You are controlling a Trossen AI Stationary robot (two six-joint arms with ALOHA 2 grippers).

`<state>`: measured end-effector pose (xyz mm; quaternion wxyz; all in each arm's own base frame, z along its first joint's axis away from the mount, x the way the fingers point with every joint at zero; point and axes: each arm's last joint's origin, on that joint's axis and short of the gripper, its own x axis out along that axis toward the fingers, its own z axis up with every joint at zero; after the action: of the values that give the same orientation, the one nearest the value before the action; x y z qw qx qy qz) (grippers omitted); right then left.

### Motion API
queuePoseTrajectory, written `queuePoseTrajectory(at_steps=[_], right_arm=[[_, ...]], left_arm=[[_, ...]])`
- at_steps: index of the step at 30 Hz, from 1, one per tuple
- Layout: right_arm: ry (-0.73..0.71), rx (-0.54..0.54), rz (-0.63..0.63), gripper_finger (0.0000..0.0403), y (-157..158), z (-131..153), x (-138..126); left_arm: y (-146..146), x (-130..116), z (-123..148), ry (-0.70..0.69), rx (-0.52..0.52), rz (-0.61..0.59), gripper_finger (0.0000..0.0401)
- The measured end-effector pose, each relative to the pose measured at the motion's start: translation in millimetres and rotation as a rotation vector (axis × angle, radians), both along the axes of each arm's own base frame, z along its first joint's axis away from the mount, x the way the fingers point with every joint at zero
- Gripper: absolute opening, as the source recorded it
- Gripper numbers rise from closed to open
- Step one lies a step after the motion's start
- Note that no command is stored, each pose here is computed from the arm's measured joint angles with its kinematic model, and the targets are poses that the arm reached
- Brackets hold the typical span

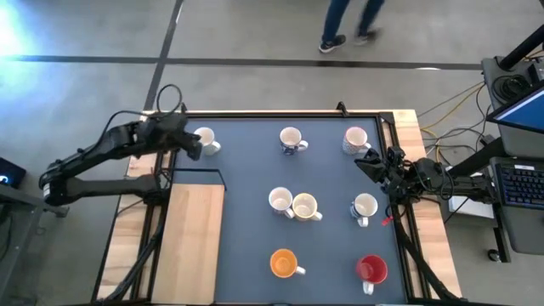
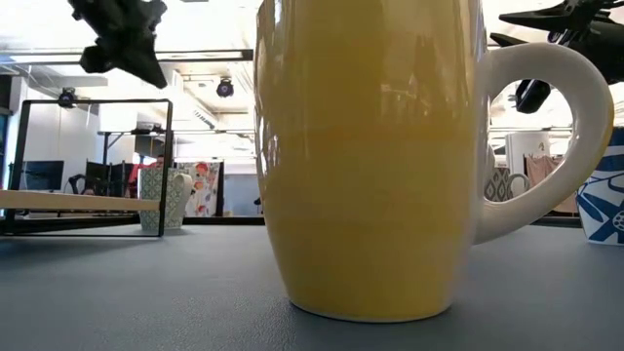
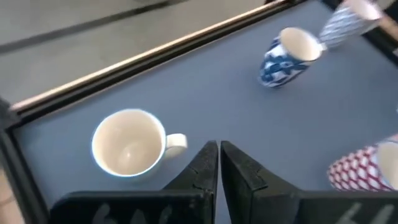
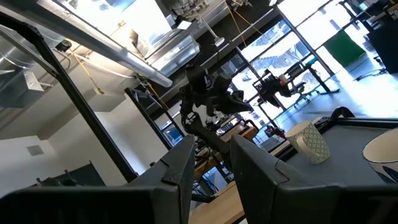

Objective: Place coffee mugs
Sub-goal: Put the patterned light green mug on the shelf

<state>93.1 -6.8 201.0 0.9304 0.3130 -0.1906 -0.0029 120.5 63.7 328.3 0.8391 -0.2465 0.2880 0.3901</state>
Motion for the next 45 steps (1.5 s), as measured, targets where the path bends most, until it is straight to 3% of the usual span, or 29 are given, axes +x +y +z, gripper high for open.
queuePoseTrajectory(at_steps=[13,18,32,45], right_arm=[[0.0,0.0,0.0,0.0093,0.0,-0.1,0.0],[0.0,0.0,0.0,0.0093,0.0,-0.1,0.0],[0.0,0.0,0.0,0.0093,0.0,-0.1,0.0],[0.0,0.0,0.0,0.0093,0.0,0.0,0.0]], left_arm=[[33.3,34.7,-38.3,0.316,-0.133,0.007,0.0127],[44.6,40.0,-48.5,0.384,-0.156,0.011,0.0156],[69.7,54.0,-83.2,0.579,-0.277,-0.112,0.0141],[84.7,69.1,-105.4,0.643,-0.273,-0.134,0.0111]])
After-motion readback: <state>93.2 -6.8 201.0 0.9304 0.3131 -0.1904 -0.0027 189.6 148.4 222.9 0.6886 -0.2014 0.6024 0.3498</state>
